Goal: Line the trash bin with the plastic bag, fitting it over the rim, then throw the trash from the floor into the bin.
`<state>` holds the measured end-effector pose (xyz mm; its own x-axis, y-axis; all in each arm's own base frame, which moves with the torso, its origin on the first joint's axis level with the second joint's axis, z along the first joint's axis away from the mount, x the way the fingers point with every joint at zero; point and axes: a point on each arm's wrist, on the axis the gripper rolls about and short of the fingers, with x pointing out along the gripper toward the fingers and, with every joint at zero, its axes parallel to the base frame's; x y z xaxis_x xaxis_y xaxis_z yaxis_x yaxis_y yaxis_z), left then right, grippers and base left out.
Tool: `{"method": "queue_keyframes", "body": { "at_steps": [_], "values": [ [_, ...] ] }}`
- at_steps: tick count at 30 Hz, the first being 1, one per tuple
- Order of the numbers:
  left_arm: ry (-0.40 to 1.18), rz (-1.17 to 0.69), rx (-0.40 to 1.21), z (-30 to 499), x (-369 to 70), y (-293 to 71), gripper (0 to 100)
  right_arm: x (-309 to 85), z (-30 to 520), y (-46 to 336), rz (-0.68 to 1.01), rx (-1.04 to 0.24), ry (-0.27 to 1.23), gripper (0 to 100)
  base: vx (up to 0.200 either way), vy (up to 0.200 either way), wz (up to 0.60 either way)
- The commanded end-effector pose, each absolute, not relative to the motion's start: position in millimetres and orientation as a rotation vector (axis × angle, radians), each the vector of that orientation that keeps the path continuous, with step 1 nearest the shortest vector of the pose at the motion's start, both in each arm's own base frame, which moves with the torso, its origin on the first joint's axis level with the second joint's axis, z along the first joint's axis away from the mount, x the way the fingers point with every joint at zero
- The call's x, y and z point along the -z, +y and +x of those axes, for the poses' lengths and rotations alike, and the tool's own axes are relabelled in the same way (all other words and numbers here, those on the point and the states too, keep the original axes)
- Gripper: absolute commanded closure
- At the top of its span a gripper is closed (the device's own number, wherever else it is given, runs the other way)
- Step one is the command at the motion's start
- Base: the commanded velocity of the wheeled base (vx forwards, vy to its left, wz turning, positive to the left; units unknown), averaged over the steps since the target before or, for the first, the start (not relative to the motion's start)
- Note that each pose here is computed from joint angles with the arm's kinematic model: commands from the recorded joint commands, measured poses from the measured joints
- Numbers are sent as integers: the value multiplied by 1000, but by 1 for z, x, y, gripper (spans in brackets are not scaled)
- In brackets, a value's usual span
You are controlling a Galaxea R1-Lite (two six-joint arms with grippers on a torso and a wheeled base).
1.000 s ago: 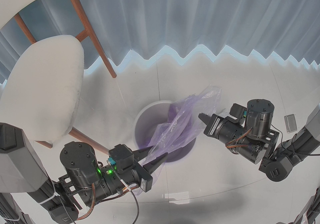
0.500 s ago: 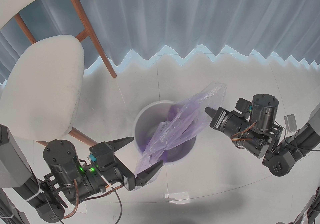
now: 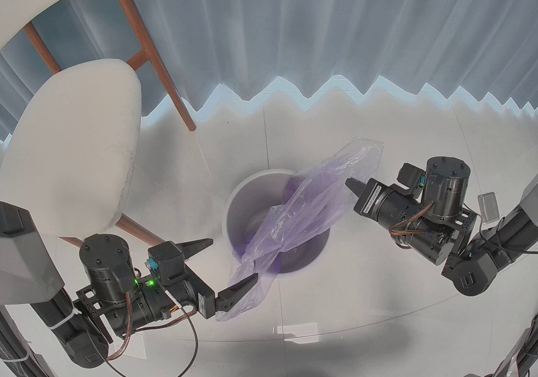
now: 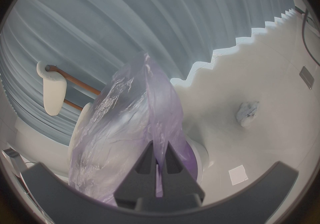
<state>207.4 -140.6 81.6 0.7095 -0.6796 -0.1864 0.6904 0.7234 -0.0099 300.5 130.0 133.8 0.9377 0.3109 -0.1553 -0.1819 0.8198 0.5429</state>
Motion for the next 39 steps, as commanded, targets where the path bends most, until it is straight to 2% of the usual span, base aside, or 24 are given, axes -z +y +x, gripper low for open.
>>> {"method": "queue_keyframes", "body": {
  "at_steps": [1,24,25,34,39],
  "values": [
    [256,76,760,211,-63,-143,0,-134,300,130,551,-265,241,100,0,0,0],
    [362,96,748,220,-34,-146,0,-135,300,130,552,-265,240,100,0,0,0],
    [363,98,748,220,-33,-146,100,-135,300,130,552,-267,239,100,0,0,0],
    [306,49,706,247,-38,-143,100,-136,303,124,536,-251,226,100,0,0,0],
    [169,-59,691,265,-72,-145,100,-142,307,117,545,-279,175,100,0,0,0]
  ]
}}
